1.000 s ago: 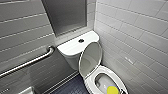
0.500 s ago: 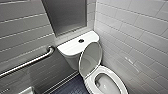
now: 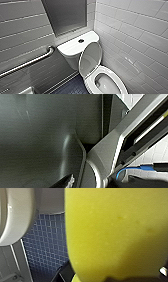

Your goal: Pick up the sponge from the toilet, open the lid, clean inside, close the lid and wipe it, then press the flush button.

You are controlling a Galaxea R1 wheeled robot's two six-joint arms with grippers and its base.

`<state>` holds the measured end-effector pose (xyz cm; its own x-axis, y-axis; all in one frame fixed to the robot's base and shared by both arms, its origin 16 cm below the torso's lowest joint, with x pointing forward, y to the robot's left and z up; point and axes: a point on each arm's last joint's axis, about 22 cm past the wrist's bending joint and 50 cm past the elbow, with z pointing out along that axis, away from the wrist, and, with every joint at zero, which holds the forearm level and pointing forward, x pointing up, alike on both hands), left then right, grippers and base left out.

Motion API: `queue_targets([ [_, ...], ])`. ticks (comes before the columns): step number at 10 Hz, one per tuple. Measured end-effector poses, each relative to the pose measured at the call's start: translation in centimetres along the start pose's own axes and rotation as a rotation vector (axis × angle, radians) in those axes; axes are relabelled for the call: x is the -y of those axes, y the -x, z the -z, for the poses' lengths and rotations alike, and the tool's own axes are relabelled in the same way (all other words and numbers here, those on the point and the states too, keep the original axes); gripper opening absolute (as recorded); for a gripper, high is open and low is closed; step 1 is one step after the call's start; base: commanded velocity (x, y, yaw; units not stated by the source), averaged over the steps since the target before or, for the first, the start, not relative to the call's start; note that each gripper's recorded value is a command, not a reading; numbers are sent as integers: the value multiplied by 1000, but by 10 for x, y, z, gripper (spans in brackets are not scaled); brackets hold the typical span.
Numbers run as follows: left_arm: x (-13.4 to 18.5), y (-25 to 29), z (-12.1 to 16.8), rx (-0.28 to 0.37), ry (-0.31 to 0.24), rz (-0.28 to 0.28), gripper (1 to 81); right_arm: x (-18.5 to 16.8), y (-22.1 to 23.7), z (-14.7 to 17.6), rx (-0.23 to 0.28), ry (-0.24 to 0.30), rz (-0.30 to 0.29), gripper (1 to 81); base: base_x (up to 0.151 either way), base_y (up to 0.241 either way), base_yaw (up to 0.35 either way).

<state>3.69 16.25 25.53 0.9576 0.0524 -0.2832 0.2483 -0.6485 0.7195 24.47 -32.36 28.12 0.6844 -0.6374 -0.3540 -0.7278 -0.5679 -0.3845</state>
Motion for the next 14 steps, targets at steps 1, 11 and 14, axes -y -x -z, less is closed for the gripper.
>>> queue_targets([
  [1,1,-14,1,-13,0,-15,811,-13,10,4,-5,6,0,10,0,0,0],
  [11,-12,-100,20,-54,23,-103,811,-46,122,11,-28,-97,16,10,0,0,0],
  [14,-33,-102,35,-56,26,-102,811,-55,177,30,36,-76,31,10,0,0,0],
])
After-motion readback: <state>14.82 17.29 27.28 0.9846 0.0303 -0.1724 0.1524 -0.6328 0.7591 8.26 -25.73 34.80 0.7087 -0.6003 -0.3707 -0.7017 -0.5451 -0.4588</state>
